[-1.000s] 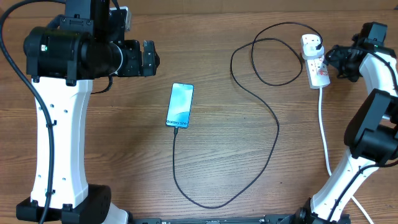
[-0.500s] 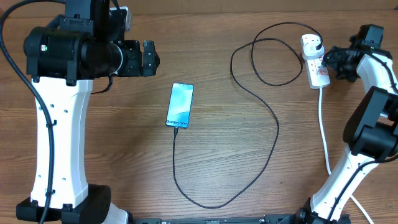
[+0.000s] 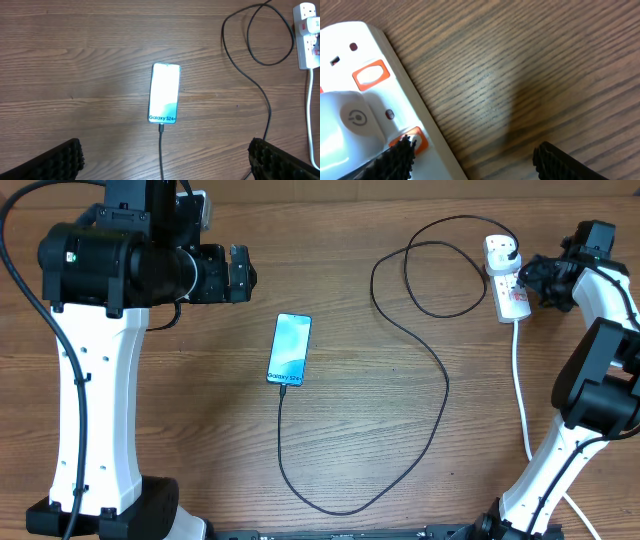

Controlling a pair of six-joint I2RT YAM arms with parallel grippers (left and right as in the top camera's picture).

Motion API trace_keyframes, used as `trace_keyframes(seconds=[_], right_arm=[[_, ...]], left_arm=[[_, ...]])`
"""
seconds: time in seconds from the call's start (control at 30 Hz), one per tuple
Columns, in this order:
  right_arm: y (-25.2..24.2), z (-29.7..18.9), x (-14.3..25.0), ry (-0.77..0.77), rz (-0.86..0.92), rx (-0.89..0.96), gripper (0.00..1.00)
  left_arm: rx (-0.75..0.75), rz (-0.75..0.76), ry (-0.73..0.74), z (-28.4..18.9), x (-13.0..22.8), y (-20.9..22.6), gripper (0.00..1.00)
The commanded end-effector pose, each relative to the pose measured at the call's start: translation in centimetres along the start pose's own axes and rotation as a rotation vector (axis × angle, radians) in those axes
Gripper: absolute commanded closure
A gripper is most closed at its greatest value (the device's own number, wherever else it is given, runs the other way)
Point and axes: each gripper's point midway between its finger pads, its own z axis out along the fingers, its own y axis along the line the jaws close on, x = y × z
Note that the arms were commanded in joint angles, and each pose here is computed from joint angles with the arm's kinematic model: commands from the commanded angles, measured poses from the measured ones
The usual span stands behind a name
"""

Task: Plug charger to phone and switch on socket

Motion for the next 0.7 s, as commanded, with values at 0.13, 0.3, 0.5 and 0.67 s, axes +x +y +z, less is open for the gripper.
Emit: trace_keyframes(seconds=[0.13,0.3,0.5,0.67], right_arm=[[-0.22,0.43,-0.29,-0.011,-0.006,0.005,0.23],[-0.21,0.43,-0.31,-0.012,-0.007,0.004,0.23],[0.43,0.47,-0.18,-0.005,-0.022,-0.033,0.23],[0.42,0.81,-0.02,-0.002,-0.023,-0.032,0.23]], left_arm=[[-0.008,0.011,-0.027,-0.96,-0.06,0.18,0.00],[-0.008,0.011,-0.027,-0.96,-0.06,0.18,0.00],[-0.008,0.011,-0.027,-0.96,-0.06,0.18,0.00],[-0.008,0.011,-0.027,-0.96,-0.06,0.18,0.00]])
